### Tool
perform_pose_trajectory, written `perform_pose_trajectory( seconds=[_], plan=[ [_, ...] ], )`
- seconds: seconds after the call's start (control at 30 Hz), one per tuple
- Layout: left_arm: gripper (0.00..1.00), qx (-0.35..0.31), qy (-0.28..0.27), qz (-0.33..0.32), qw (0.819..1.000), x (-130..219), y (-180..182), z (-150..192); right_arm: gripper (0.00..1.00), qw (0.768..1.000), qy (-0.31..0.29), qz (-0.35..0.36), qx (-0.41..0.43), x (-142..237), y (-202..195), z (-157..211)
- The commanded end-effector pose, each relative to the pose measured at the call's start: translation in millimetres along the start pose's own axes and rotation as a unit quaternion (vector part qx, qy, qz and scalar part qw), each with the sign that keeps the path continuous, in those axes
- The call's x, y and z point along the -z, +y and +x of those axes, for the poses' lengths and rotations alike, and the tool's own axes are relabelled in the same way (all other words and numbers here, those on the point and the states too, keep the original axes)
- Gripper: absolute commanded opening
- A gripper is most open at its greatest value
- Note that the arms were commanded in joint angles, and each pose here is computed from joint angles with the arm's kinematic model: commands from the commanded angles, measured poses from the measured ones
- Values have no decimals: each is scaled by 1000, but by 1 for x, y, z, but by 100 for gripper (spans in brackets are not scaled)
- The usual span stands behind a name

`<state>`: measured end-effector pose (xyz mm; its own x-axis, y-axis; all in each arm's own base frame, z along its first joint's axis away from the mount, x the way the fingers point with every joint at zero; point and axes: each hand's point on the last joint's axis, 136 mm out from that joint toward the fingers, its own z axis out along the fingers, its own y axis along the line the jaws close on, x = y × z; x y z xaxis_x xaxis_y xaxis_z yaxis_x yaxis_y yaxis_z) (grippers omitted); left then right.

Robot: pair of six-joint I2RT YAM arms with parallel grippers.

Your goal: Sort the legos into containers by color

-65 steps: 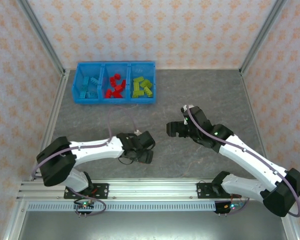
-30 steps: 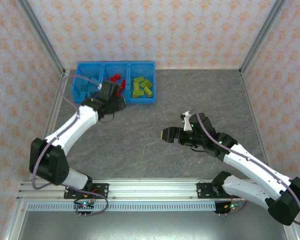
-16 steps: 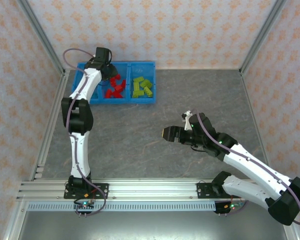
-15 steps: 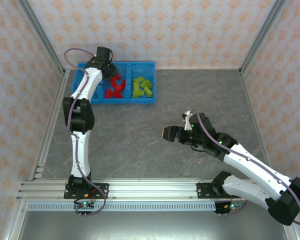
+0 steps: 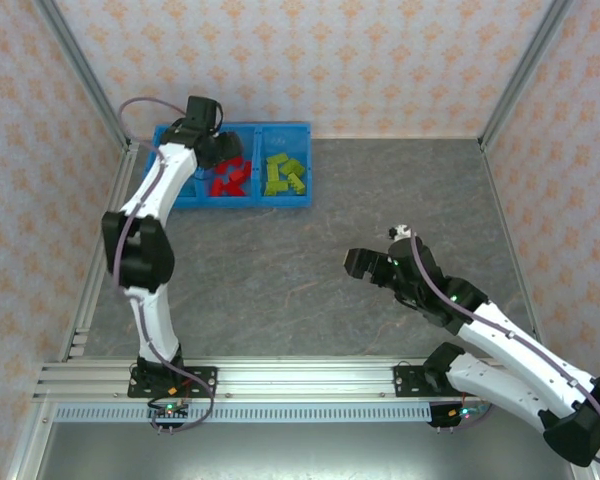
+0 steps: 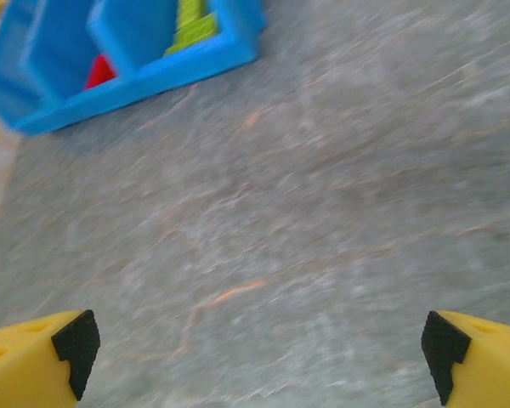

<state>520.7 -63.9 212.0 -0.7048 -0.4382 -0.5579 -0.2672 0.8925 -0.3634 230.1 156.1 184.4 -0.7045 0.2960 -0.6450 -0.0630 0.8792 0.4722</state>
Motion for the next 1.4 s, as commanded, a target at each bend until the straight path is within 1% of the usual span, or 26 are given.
perform_pose_trajectory(
  seconds=[0.0, 0.13, 0.23, 0.3, 0.37, 0.47, 0.5, 0.57, 0.63, 0.67, 0.73, 0.77, 0.8, 0.83, 0.9, 0.93, 1.0, 1.07, 1.1, 1.17, 1.2, 1.23, 1.27, 1.3, 1.33, 1.37],
  plan=[
    [62, -28, -96, 66, 993, 81, -37, 4, 99, 987, -100, 123, 32, 8, -46, -32],
    [65, -52, -144, 79, 985, 138, -25, 58, 99, 958, -184, 209, 62, 16, -75, -65],
    [70, -60, -158, 77, 983, 158, 1, 92, 99, 941, -215, 255, 51, 11, -104, -83],
    [72, -62, -169, 44, 983, 166, 28, 106, 99, 924, -236, 298, 44, 9, -130, -94],
    [76, -74, -190, -14, 979, 170, 60, 115, 99, 901, -259, 345, 50, 7, -156, -105],
    [86, -108, -231, -93, 963, 169, 101, 122, 99, 882, -260, 392, 37, -9, -198, -113],
    [88, -125, -239, -106, 957, 166, 107, 125, 99, 882, -251, 398, 21, -16, -210, -113],
    [99, -157, -259, -140, 943, 158, 122, 128, 99, 887, -230, 401, -7, -35, -235, -109],
    [100, -166, -282, -172, 929, 148, 137, 130, 99, 886, -242, 396, -4, -48, -242, -116],
    [100, -170, -288, -182, 925, 142, 144, 133, 99, 892, -233, 386, 8, -53, -238, -119],
    [100, -168, -301, -184, 920, 129, 153, 136, 99, 900, -245, 357, 43, -67, -233, -123],
    [100, -162, -303, -175, 923, 122, 156, 136, 99, 904, -252, 343, 45, -74, -236, -120],
    [100, -150, -303, -163, 927, 114, 159, 135, 99, 915, -245, 313, 64, -84, -228, -118],
    [100, -137, -303, -153, 930, 108, 162, 132, 99, 927, -224, 291, 77, -94, -225, -108],
    [100, -142, -299, -146, 932, 94, 165, 126, 99, 923, -246, 284, 81, -94, -223, -111],
    [100, -146, -302, -148, 930, 88, 167, 122, 99, 928, -223, 288, 76, -95, -225, -109],
    [100, -142, -304, -138, 932, 72, 169, 115, 99, 925, -242, 283, 80, -95, -225, -110],
    [100, -132, -300, -114, 938, 54, 170, 110, 99, 928, -228, 285, 78, -94, -224, -108],
    [100, -141, -295, -110, 939, 44, 171, 111, 99, 926, -237, 283, 79, -95, -224, -110],
    [100, -156, -286, -99, 940, 20, 171, 118, 99, 928, -228, 284, 77, -95, -224, -109],
    [100, -169, -293, -85, 937, 12, 164, 112, 99, 927, -234, 283, 79, -94, -224, -109],
    [100, -177, -250, -88, 948, 7, 161, 115, 99, 928, -230, 284, 77, -94, -224, -110],
    [100, -182, -243, -89, 949, 5, 160, 116, 99, 928, -230, 284, 78, -95, -225, -109],
    [100, -188, -260, -82, 944, 6, 157, 116, 99, 927, -233, 284, 79, -94, -224, -110],
    [100, -187, -243, -89, 948, 5, 159, 117, 99, 928, -229, 285, 77, -95, -225, -109],
    [100, -188, -250, -89, 946, 5, 158, 117, 99, 927, -231, 284, 78, -95, -225, -109]
  ],
)
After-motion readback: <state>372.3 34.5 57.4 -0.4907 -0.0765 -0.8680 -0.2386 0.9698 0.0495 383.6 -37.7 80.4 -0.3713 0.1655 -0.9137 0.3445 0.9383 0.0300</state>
